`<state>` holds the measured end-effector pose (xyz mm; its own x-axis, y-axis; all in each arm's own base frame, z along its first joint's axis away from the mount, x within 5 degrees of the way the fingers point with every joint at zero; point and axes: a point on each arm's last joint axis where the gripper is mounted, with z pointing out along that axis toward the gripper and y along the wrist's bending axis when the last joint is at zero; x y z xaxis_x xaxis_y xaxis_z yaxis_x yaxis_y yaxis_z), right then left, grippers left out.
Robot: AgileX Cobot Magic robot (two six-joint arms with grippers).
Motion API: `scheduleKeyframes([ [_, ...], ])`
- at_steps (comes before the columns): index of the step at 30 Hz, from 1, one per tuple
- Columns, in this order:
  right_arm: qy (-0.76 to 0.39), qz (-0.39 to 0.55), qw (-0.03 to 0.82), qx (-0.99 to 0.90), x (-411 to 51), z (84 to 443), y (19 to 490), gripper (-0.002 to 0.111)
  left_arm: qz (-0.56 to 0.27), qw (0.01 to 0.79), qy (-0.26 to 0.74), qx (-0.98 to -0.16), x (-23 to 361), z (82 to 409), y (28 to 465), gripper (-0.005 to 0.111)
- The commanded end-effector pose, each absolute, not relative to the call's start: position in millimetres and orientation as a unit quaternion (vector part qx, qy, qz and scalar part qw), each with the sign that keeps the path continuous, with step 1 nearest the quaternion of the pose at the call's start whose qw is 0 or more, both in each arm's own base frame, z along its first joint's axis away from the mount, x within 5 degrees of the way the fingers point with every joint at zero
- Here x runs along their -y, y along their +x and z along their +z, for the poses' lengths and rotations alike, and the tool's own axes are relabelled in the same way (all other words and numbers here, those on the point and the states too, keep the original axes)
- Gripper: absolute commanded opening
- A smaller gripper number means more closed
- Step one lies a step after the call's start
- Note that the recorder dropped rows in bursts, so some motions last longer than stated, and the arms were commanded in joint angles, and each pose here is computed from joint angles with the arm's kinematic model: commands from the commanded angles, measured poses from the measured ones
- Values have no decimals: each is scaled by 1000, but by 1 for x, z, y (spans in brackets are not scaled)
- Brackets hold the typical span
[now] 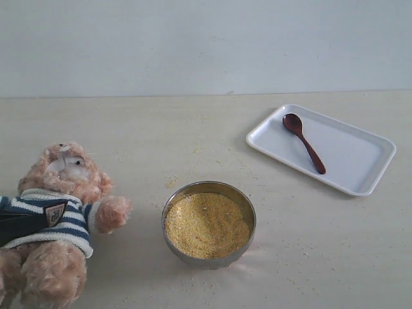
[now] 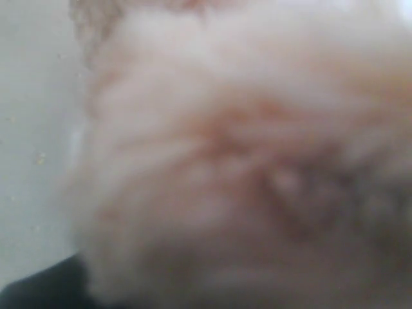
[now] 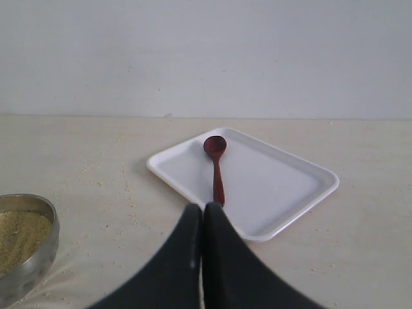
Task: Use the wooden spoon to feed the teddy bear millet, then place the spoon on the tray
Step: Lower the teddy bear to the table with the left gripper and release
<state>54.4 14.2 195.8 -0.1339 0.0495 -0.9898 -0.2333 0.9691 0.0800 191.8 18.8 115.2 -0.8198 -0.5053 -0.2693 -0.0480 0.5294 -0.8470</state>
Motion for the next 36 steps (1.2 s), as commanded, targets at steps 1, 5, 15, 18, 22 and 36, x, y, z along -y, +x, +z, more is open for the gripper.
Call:
scheduleKeyframes([
  [1,-61,107,655,-745,-14,194,54,0,-457,257,-168,-835,-19,111,194,5],
  [5,-61,107,655,-745,-14,194,54,0,-443,246,-176,-844,-21,104,193,7],
  [15,-61,107,655,-745,-14,194,54,0,-458,249,-177,-835,-20,106,194,66],
  [18,-61,107,655,-745,-14,194,54,0,-471,251,-176,-827,-18,108,195,66],
  [22,-61,107,655,-745,-14,194,54,0,-483,242,-162,-826,-16,109,192,66],
  [36,-61,107,655,-745,-14,194,54,0,-490,230,-143,-829,-14,112,189,76],
])
